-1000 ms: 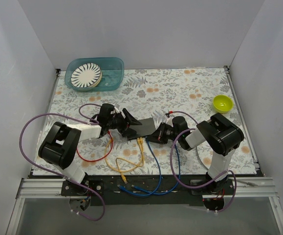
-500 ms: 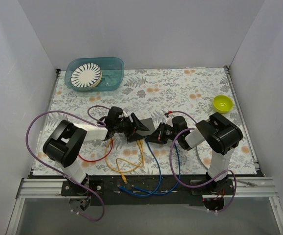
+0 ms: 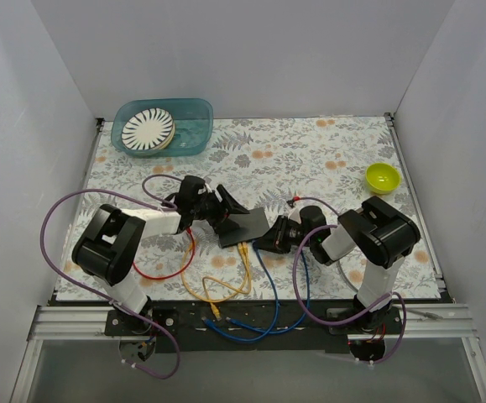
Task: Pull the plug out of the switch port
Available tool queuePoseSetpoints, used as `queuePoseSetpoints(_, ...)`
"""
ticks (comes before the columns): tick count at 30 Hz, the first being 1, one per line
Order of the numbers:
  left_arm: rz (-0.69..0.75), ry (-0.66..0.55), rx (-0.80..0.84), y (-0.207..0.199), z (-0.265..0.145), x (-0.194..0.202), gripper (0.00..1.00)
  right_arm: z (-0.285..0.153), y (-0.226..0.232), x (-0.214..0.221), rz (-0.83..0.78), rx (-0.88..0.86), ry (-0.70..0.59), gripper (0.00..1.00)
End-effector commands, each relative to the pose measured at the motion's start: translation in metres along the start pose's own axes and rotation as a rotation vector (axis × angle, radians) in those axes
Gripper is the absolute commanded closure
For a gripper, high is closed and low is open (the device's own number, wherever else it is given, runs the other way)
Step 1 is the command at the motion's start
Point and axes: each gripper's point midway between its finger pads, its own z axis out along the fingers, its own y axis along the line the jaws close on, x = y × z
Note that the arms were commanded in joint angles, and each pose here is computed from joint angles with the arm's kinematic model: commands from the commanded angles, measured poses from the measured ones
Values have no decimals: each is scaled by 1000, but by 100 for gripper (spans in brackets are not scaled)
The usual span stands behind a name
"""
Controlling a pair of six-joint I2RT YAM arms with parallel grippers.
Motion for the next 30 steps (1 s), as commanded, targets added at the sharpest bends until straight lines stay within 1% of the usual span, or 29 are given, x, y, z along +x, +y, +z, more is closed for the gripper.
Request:
queuePoseSetpoints(1, 31, -43, -23, -1, -4, -15, 36, -1, -20, 13, 115, 68, 22, 74)
queuePoseSetpoints(3, 35, -29, -17, -1, -3, -14, 36, 0, -18, 9, 136, 61, 5, 71)
queuePoseSetpoints(5, 27, -7, -18, 3, -1, -9, 36, 2, -15, 7, 160, 44, 0, 71)
queuePoseSetpoints(11, 11, 18, -3, 9, -2, -1, 36, 3, -6, 4, 204, -3, -14, 70)
queuePoseSetpoints(16, 11, 31, -5, 12, -2, 2, 36, 3, 2, 2, 227, -50, -19, 66)
queuePoseSetpoints(30, 12, 42, -7, 16, -2, 5, 36, 8, 12, -10, 253, -68, -44, 64)
